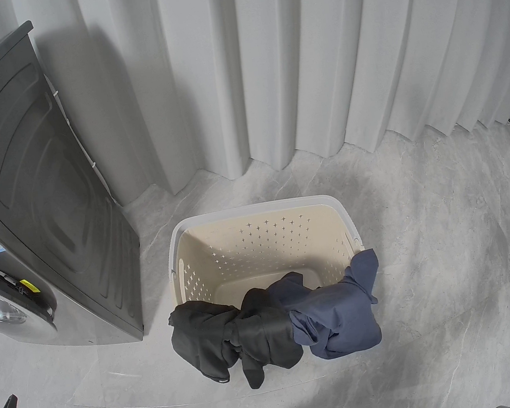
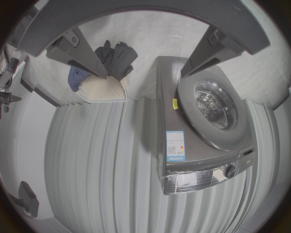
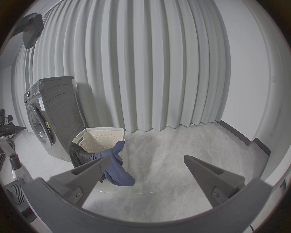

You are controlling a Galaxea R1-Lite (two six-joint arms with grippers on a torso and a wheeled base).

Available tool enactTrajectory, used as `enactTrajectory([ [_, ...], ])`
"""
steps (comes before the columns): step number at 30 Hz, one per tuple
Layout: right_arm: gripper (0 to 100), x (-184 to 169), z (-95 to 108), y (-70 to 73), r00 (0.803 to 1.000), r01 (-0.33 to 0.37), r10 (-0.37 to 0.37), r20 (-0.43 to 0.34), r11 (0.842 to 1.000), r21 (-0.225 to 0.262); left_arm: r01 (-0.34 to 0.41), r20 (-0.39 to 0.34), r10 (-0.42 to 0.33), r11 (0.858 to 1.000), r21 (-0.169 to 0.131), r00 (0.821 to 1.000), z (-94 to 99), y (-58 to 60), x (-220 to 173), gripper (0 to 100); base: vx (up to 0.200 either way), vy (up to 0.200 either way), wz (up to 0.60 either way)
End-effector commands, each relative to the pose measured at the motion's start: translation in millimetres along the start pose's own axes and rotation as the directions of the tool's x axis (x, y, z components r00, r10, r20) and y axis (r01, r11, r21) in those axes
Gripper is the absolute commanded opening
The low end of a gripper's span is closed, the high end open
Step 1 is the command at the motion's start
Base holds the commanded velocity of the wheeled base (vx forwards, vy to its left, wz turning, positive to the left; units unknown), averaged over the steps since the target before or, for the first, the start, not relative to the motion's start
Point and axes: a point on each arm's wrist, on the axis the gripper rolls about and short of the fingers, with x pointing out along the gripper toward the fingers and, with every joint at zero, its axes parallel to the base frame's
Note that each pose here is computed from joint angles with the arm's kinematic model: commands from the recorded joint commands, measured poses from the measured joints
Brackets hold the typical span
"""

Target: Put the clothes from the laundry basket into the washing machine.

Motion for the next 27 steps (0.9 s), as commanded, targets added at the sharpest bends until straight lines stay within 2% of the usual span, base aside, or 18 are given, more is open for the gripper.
enactTrajectory([
  [1,100,-0.1,-5.3,0.0,1.0,-0.001,0.001,0.0,1.0,0.0,-0.002,-0.005,0.002,1.0,0.0,1.0,-4.7,0.3,0.4,100,0.0,0.2,0.0],
  [14,100,-0.1,-5.3,0.0,1.0,-0.001,0.001,0.0,1.0,0.0,0.0,-0.005,0.0,1.0,0.0,1.0,-4.7,0.3,0.4,100,0.0,0.2,0.0],
  [20,100,-0.1,-5.3,0.0,1.0,-0.001,0.001,0.0,1.0,0.0,-0.002,-0.005,0.002,1.0,0.0,1.0,-4.7,0.3,0.4,100,0.0,0.0,0.0],
  [27,100,-0.1,-5.3,-0.1,1.0,0.001,-0.001,0.0,1.0,0.0,0.0,-0.005,0.0,1.0,0.0,1.0,-4.7,0.3,0.4,100,-0.2,0.0,0.0],
])
